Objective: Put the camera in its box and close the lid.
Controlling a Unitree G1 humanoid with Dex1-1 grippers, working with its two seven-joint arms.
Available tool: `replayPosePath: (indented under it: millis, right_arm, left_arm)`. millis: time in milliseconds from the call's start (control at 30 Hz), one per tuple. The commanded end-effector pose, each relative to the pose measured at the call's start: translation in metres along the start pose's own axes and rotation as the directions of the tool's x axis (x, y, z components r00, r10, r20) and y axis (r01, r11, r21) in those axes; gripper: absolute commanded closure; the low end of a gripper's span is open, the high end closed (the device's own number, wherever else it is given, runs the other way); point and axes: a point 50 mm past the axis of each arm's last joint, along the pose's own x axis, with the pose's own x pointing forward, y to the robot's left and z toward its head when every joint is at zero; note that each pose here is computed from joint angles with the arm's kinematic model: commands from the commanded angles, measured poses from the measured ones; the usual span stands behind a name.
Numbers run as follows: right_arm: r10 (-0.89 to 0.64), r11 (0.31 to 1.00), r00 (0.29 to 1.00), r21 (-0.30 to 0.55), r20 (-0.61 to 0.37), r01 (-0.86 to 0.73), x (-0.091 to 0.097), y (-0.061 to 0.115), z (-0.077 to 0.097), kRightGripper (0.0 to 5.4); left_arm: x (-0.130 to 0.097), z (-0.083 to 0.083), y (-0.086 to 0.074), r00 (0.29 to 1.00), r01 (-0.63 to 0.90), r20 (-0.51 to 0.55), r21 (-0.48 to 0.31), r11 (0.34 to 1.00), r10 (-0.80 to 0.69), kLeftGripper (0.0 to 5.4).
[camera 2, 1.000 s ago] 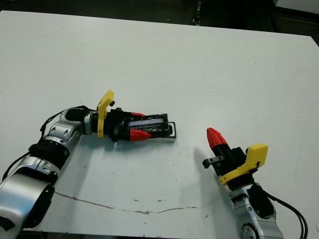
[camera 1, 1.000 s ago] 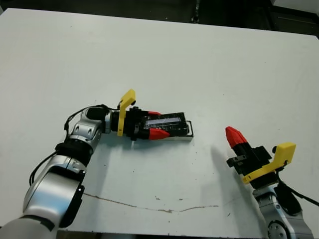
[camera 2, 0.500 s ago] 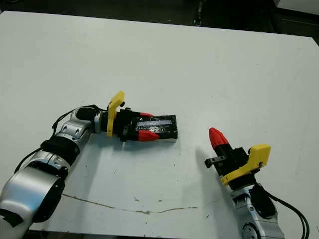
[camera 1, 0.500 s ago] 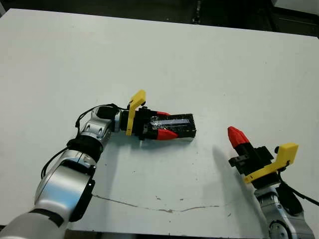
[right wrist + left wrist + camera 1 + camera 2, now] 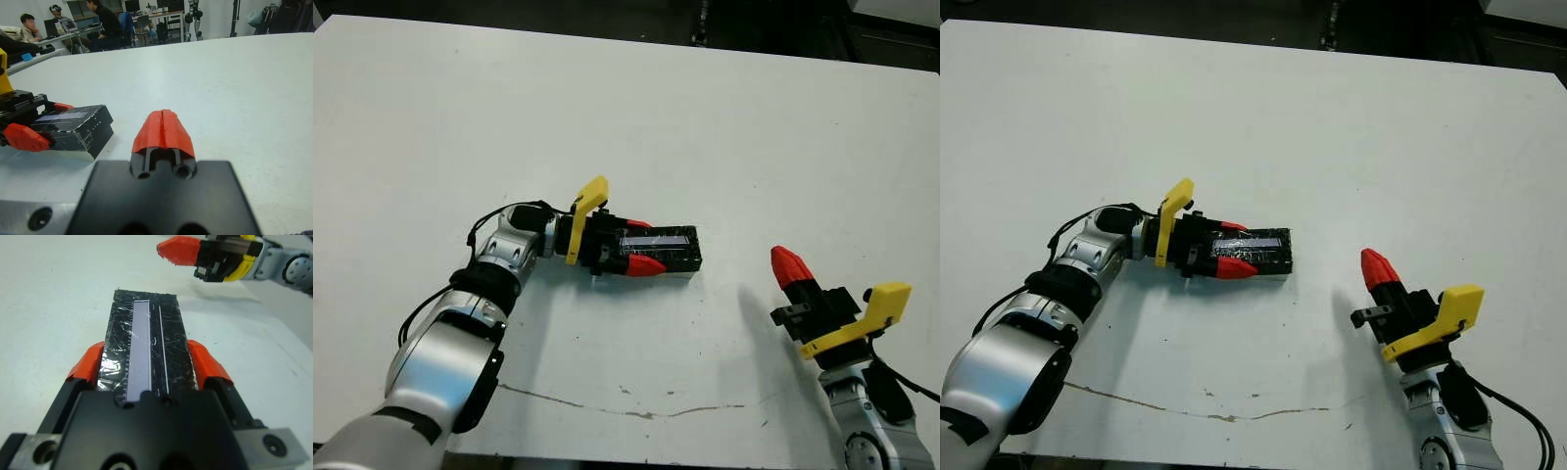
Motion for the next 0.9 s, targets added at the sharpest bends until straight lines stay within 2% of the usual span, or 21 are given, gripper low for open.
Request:
replayPosePath:
  millis: [33, 367, 533, 667, 900]
  right_arm:
    - [-0.013, 1.0, 1.0, -0.021, 0.003, 0.013, -0.003, -0.005, 0.002, 5.4]
    - [-0.005, 1.0, 1.0, -0.017, 0.004, 0.005, -0.002, -0.003, 0.0, 5.4]
    - [0.0, 1.0, 1.0, -0.019, 0.0, 0.0, -0.002, -0.002, -0.001, 5.4]
    - [0.0, 1.0, 1.0, -0.001, -0.001, 0.0, -0.002, -0.001, -0.001, 5.4]
    - [0.004, 1.0, 1.0, -0.003, -0.006, -0.004, -0.002, -0.002, -0.001, 5.4]
  left_arm:
    - [0.054, -0.01, -0.022, 0.987, 0.114, -0.114, 0.028, 0.993, -0.11, 1.9]
    - [0.038, -0.012, -0.019, 0.987, 0.089, -0.142, 0.082, 0.993, -0.076, 0.71]
    - [0.033, -0.015, -0.019, 0.985, 0.087, -0.153, 0.072, 0.994, -0.075, 0.04]
    - [0.028, -0.016, -0.018, 0.985, 0.065, -0.168, 0.094, 0.993, -0.048, 0.01]
    - [0.014, -0.024, -0.019, 0.983, 0.015, -0.183, 0.067, 0.998, -0.003, 0.01]
